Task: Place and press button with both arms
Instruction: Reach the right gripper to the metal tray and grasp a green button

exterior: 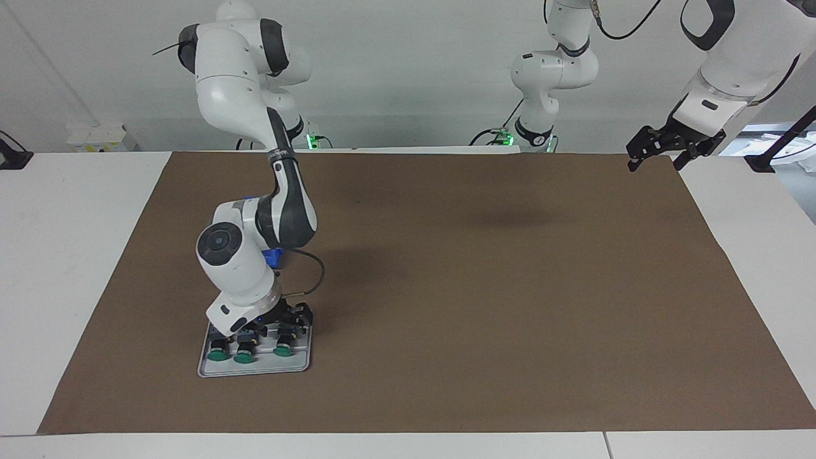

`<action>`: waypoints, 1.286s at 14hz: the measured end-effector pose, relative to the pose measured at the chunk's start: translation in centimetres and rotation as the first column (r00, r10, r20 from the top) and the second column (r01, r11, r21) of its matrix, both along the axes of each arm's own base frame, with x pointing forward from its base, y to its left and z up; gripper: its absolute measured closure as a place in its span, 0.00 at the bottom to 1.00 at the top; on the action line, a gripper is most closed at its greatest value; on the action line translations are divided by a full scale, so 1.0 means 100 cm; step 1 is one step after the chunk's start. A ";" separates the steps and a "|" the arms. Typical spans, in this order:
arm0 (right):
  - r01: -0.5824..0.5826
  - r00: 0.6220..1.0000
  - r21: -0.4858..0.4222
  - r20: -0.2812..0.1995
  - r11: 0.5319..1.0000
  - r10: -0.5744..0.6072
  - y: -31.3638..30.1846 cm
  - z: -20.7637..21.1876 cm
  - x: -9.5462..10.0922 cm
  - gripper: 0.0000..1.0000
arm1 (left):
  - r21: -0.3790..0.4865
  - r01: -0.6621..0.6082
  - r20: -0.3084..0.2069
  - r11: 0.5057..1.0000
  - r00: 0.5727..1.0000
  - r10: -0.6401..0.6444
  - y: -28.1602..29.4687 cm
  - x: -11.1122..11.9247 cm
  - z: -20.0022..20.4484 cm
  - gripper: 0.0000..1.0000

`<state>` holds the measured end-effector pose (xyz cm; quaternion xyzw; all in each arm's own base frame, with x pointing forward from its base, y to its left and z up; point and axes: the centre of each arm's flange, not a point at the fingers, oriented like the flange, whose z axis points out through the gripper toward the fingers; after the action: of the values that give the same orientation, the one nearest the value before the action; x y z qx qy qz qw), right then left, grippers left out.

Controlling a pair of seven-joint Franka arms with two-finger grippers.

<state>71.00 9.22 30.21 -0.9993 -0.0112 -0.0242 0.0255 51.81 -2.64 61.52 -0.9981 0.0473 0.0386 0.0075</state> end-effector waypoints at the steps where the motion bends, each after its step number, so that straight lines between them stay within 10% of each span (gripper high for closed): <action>1: 0.001 1.000 0.000 0.000 1.000 -0.001 -0.001 -0.003 -0.001 0.11 | 0.000 0.000 -0.001 1.000 1.000 0.000 0.000 0.000 0.000 0.00; 3: 0.002 1.000 -0.001 0.001 1.000 -0.002 -0.003 -0.006 -0.002 0.17 | 0.000 0.000 -0.001 1.000 1.000 0.000 0.000 0.000 -0.001 0.00; 7: 0.000 1.000 -0.001 0.002 1.000 0.000 -0.003 -0.006 -0.002 0.59 | -0.001 0.000 0.015 1.000 1.000 0.000 0.000 0.001 0.001 0.00; 14: -0.031 0.996 -0.001 -0.081 1.000 0.031 0.006 0.061 -0.009 0.59 | -0.001 0.000 0.020 1.000 1.000 0.000 0.000 0.001 0.001 0.00; 18: 0.066 0.987 -0.018 -0.148 0.998 -0.068 0.072 0.134 -0.052 0.59 | -0.001 -0.003 0.019 1.000 1.000 0.003 0.001 0.002 0.001 0.00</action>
<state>65.78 16.39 43.61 -0.9983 0.0243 0.0496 0.0187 51.96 -2.50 61.63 -0.9985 0.0459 0.0289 0.0074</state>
